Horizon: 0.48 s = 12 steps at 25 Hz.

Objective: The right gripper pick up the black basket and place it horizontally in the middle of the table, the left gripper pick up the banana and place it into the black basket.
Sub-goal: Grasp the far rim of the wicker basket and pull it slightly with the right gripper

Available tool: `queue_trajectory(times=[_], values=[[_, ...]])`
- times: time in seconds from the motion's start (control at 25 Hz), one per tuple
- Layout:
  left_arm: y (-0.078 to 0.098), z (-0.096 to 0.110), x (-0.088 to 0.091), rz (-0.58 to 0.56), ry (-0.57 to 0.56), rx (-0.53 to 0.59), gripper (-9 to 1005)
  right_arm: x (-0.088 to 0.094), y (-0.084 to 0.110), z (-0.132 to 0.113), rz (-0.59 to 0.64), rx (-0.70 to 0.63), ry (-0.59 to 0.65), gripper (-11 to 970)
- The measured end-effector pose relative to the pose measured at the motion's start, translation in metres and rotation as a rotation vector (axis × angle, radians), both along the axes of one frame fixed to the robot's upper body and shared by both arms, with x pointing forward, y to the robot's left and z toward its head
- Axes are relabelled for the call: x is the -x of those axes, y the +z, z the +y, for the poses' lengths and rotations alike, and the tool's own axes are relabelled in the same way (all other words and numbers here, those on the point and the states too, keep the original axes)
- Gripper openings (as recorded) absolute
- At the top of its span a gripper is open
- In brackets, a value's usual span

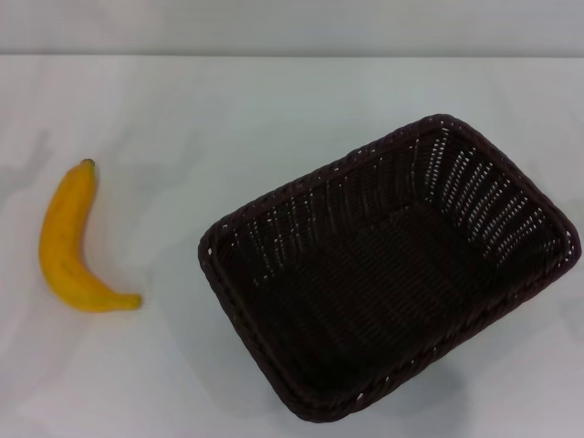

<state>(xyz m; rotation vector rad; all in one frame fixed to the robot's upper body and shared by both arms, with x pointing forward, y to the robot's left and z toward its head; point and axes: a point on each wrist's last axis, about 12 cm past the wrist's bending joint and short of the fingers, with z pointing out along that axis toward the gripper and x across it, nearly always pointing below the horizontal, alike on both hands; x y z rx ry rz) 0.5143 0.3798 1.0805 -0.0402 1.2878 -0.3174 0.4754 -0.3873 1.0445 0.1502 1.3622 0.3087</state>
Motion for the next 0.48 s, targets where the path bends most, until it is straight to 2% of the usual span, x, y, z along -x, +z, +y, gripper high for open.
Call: queue_trajectory(times=[0.2,0.36,0.48], values=[[0.008,0.011,0.003,0.011,-0.001,0.001,873,-0.009,0.019,-0.013,-0.003,0.035,0.114,873],[0.007,0.012,0.005,0.008,0.014,0.005,872,-0.034,0.062,-0.033,0.115,0.045,0.341,872],[0.005,0.015,0.007,0.014,0.038,0.015,870,-0.054,0.094,-0.032,0.231,0.079,0.474,871]])
